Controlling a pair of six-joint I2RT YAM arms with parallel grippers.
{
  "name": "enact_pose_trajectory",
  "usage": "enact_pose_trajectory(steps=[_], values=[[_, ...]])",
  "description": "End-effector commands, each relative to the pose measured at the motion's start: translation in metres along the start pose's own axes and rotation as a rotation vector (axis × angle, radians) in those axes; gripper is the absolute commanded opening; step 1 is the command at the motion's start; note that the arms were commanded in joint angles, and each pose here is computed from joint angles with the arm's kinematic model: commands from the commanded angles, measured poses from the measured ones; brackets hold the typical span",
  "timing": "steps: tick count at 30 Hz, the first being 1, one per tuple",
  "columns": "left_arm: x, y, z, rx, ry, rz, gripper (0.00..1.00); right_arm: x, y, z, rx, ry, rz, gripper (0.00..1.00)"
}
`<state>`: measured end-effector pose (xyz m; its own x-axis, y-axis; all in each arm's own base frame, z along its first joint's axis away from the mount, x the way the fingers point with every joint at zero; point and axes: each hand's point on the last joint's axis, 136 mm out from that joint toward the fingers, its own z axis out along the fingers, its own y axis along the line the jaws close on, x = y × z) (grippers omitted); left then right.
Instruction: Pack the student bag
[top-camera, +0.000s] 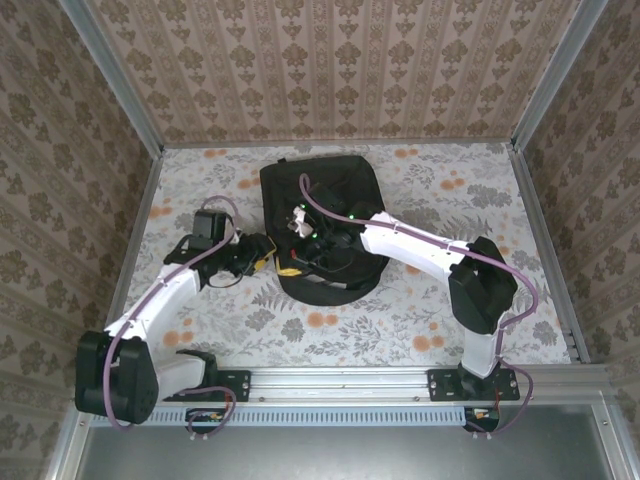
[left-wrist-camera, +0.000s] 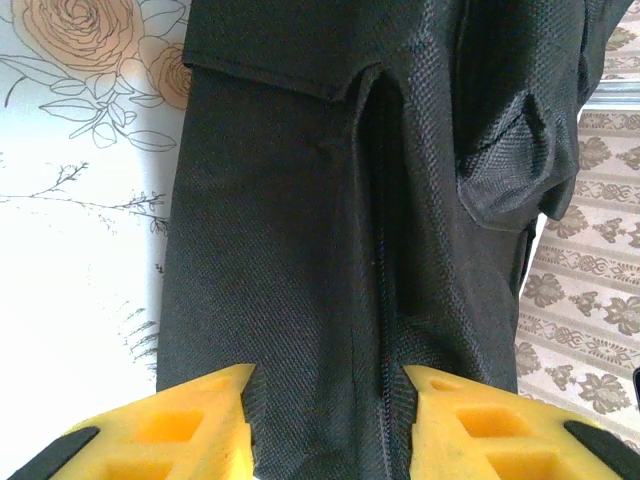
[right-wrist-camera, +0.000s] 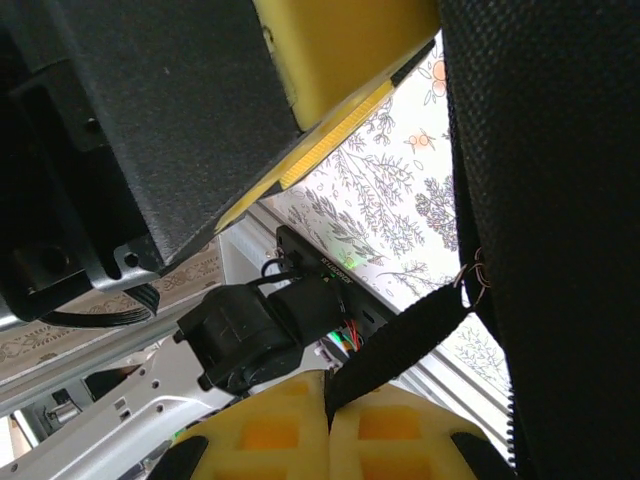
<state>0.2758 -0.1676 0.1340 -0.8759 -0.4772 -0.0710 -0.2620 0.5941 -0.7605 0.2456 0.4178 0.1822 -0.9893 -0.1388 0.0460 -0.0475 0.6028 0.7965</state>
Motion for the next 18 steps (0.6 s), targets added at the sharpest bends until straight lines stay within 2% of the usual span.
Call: enact_pose_trajectory(steps=[1,9,12,15,18], values=[[-0.006,-0.006,0.006,0.020,-0.007,0.005,0.41,0.010,0.024,-0.001,-0.095,0.041,-0.041,0.00],[-0.010,-0.010,0.027,0.013,0.025,0.020,0.35,0.015,0.016,0.002,-0.090,0.052,-0.030,0.00],[-0.010,-0.014,0.031,0.016,0.031,0.034,0.26,0.019,0.010,0.001,-0.068,0.060,-0.036,0.00],[-0.014,-0.015,0.029,0.004,0.012,0.056,0.11,0.025,0.001,0.000,-0.043,0.071,-0.036,0.00],[-0.016,-0.017,0.025,-0.006,0.001,0.083,0.01,0.032,-0.007,-0.003,-0.023,0.080,-0.035,0.00]])
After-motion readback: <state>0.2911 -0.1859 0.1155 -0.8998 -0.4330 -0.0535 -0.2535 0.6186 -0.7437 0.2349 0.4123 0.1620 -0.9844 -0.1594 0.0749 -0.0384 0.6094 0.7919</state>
